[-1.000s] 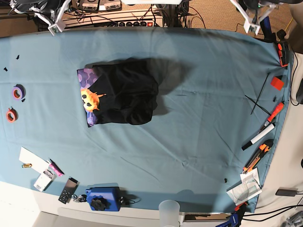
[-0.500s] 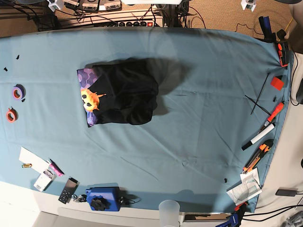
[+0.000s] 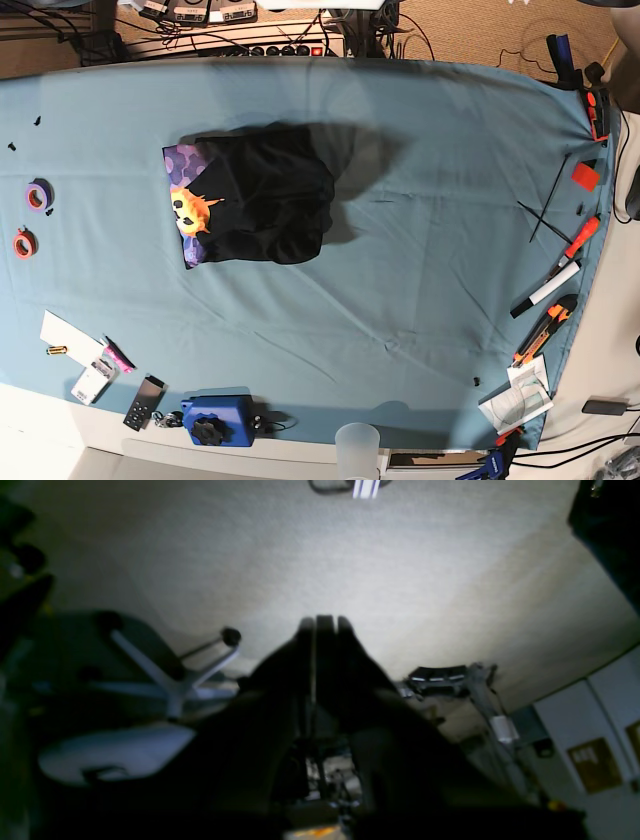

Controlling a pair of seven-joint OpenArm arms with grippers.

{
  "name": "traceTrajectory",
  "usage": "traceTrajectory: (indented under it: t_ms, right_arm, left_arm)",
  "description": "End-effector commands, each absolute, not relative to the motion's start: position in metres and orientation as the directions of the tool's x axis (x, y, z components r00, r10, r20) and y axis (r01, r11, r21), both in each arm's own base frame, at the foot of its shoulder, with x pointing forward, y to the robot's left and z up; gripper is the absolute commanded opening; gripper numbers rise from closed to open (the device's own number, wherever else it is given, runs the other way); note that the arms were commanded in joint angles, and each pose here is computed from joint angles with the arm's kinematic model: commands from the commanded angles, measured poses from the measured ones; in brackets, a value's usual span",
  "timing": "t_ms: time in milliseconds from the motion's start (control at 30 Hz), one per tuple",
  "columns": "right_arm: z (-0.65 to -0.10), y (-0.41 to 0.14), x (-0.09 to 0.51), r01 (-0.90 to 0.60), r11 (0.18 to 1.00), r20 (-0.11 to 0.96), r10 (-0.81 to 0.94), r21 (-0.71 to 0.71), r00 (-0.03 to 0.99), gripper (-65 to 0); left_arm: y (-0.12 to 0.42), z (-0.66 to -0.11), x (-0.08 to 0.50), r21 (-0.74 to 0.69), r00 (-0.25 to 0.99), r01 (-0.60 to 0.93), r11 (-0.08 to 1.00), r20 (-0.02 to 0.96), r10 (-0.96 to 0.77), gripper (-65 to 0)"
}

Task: Layout the t-shirt on the table in an organized manner, then fold the t-shirt properly

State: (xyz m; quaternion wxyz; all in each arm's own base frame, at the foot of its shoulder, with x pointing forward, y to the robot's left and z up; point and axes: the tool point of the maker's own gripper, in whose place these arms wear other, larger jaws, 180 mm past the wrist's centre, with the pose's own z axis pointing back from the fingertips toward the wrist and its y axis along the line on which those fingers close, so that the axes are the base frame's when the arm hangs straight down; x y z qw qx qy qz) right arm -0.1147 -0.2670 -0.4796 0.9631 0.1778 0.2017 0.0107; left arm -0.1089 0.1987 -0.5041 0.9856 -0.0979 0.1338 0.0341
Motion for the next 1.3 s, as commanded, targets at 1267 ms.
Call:
traceTrajectory:
  t_ms: [1267]
  right_arm:
    - [-0.609, -0.251, -0.005, -0.543, 0.801, -0.136, 0.585, 0.25, 0.8, -65.0]
  left_arm:
    - [0.189, -0.625, -0.043, -0.162, 0.975, -0.172, 0.972, 0.113, 0.191, -65.0]
